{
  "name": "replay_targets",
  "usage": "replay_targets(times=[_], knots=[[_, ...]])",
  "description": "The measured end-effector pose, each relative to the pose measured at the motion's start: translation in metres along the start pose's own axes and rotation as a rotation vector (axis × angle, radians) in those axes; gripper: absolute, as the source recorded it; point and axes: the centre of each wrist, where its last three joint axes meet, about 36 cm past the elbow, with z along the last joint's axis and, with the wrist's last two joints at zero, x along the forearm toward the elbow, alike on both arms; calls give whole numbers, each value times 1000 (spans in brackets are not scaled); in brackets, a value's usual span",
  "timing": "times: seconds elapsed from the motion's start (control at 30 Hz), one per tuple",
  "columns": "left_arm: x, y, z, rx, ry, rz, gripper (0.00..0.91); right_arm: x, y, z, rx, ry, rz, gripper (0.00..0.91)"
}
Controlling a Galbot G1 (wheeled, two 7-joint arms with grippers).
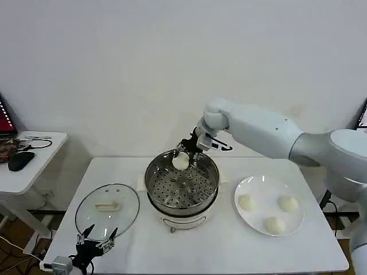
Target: Take steamed baozi put them in steamer then cover it.
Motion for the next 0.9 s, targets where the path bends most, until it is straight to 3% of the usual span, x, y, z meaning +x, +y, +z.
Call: replay_targets(times=[0.67,0.73,0.9], knots=[[1,-2,0,6,0,0,907,-24,5,-3,53,-11,-29,635],[1,-2,0,6,0,-1,907,-24,7,-3,52,-11,-29,907],[2,-2,1,6,3,-4,907,-20,9,-1,41,-5,-21,907]])
